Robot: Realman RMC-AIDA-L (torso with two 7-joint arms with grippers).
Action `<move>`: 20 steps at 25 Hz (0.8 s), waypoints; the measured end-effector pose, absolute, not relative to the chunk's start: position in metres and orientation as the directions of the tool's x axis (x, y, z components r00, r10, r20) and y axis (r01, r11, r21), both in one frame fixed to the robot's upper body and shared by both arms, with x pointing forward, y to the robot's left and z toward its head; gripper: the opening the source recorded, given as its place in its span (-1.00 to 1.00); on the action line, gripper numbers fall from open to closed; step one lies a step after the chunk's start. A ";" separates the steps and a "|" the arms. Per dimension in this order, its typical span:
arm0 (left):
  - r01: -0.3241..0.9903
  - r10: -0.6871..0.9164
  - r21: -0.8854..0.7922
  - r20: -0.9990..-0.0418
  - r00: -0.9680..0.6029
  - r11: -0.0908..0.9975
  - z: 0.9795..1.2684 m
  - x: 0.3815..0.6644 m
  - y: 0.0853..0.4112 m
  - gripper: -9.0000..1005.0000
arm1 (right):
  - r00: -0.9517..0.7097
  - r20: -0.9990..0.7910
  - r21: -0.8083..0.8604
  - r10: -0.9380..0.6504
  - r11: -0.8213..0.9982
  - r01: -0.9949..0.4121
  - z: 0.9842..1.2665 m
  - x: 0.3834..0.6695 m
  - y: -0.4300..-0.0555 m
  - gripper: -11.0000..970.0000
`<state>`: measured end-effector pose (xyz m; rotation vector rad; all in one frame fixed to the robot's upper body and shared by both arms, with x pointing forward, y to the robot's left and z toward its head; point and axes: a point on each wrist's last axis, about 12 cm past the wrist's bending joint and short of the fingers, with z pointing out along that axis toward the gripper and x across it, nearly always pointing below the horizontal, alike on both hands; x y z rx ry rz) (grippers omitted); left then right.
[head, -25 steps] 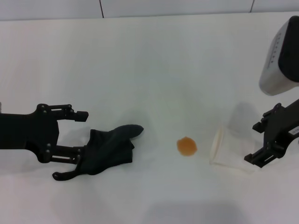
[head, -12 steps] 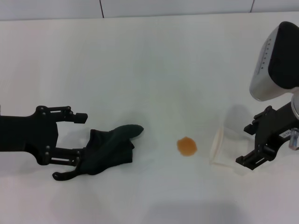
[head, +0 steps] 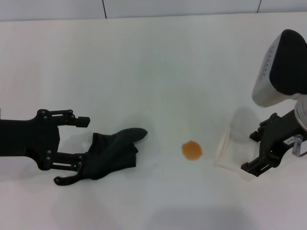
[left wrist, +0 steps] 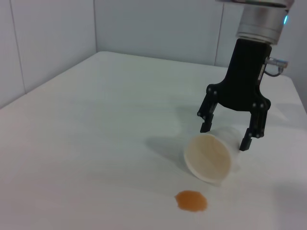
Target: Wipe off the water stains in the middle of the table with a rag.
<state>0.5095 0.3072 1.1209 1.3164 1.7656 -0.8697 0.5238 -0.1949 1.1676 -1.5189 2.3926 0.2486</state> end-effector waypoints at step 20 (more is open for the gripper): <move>0.967 0.450 -0.088 -0.872 -0.190 0.238 1.119 0.509 0.307 0.65 | -0.419 -0.323 0.001 -0.849 0.442 -0.897 1.156 0.527 -0.196 0.59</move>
